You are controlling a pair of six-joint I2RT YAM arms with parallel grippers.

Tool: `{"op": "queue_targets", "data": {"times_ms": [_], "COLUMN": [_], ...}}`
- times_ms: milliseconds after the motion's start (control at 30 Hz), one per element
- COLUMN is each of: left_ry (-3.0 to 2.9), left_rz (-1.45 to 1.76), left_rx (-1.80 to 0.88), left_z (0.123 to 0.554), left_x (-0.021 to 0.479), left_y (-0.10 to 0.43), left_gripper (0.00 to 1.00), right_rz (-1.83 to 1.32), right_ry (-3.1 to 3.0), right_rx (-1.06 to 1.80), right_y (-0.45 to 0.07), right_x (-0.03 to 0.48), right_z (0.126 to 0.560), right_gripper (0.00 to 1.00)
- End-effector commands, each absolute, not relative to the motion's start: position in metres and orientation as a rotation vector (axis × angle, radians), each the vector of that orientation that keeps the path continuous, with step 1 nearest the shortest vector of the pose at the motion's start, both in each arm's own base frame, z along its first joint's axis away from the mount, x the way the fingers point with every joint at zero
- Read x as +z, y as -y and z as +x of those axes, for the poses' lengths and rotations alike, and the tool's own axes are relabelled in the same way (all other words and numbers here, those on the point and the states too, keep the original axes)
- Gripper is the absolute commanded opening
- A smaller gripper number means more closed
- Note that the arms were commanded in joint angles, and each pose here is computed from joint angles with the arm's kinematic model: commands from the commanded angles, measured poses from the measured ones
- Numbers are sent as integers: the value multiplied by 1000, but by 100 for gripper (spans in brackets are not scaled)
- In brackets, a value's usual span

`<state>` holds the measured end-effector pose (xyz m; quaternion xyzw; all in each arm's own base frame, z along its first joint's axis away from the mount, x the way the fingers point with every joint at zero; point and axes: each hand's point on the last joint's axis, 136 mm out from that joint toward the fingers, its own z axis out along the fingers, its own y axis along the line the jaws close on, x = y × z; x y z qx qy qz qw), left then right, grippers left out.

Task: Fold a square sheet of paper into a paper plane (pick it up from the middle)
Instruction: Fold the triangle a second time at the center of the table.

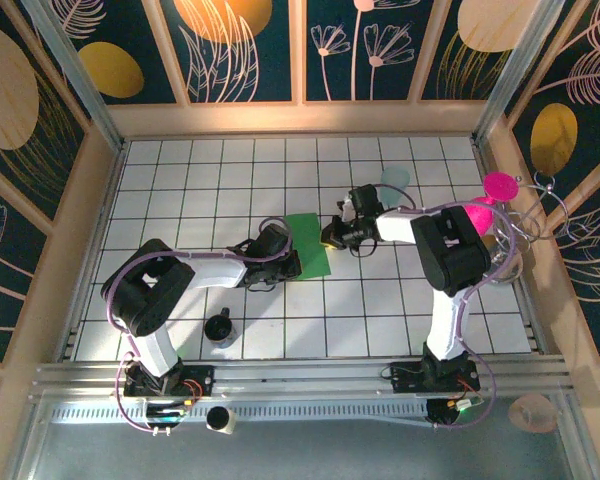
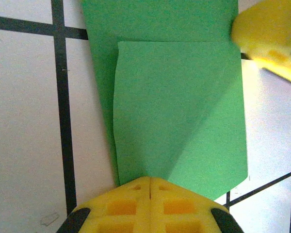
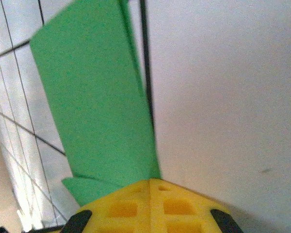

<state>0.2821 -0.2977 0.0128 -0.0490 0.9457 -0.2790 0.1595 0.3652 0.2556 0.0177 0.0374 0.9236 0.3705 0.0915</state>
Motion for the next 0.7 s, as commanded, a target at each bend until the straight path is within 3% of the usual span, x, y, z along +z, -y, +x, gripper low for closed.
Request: {"op": "queue_targets", "data": {"times_ms": [0, 133, 233, 433, 667], "left_ry": [-2839, -2684, -2624, -2654, -2712], "left_rz": [-148, -79, -39, -10, -35], "left_rx": [-638, -791, -874, -883, -814], "left_z": [259, 286, 298, 311, 309], "left_x": [-5, 51, 71, 57, 31], "left_y": [273, 302, 320, 339, 333], "left_gripper": [0, 0, 6, 10, 10], "right_rz": [184, 158, 161, 221, 206], "right_ry": [-2703, -2650, -2630, -2619, -2652], "right_rx": [866, 903, 955, 1091, 1211], "right_y": [-223, -224, -226, -234, -256], "right_x": [10, 34, 45, 51, 48], "right_z": [394, 387, 377, 357, 335], "right_gripper": [0, 0, 2, 13, 18]}}
